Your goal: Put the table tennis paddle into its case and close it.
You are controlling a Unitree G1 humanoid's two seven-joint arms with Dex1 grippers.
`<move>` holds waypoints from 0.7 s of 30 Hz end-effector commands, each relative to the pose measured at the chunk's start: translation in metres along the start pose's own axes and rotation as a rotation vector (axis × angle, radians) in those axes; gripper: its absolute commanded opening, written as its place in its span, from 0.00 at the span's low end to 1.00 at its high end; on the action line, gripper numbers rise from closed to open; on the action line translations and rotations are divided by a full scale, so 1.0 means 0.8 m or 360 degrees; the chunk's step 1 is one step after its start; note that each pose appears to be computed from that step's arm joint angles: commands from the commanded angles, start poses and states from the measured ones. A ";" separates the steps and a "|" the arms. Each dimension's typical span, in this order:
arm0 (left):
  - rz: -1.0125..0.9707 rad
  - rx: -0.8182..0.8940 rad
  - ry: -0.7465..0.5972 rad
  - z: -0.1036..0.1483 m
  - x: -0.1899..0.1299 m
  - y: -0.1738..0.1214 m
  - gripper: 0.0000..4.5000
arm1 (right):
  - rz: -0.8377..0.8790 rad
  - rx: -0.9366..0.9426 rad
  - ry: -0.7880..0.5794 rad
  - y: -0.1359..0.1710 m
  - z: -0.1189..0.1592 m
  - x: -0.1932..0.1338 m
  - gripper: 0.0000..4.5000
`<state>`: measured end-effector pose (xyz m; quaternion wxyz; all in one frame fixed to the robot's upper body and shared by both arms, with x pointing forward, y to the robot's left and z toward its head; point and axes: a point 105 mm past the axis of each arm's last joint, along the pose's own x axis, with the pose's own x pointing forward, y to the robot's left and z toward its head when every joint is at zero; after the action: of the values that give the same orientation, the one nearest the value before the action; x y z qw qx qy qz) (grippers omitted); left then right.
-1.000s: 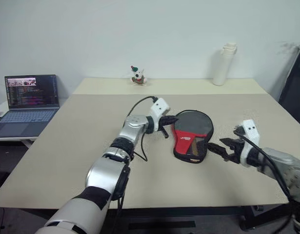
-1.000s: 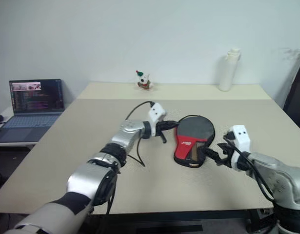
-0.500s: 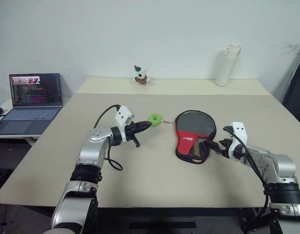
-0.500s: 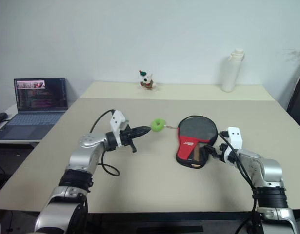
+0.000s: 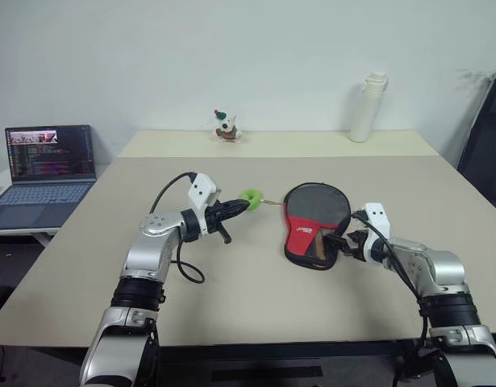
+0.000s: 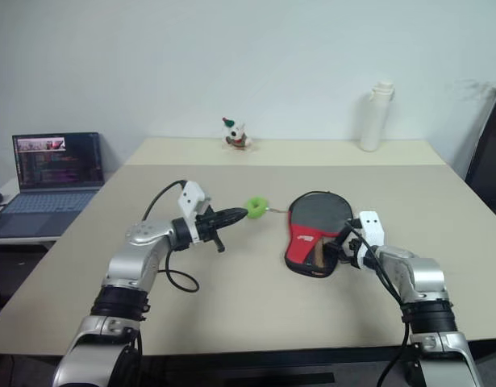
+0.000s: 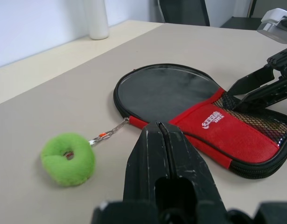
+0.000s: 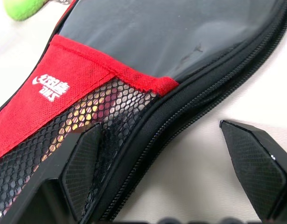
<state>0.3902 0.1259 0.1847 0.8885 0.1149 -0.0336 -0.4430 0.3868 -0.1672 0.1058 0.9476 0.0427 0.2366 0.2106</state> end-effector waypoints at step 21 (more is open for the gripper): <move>-0.0459 -0.0158 0.0242 -0.023 -0.094 -0.056 0.00 | 0.0561 0.0064 0.0089 0.111 0.024 0.039 0.01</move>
<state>0.3208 0.1669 0.1477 0.8315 0.0999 0.0885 -0.5393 0.3939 -0.1046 0.1062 0.9061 0.0984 0.2766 0.3046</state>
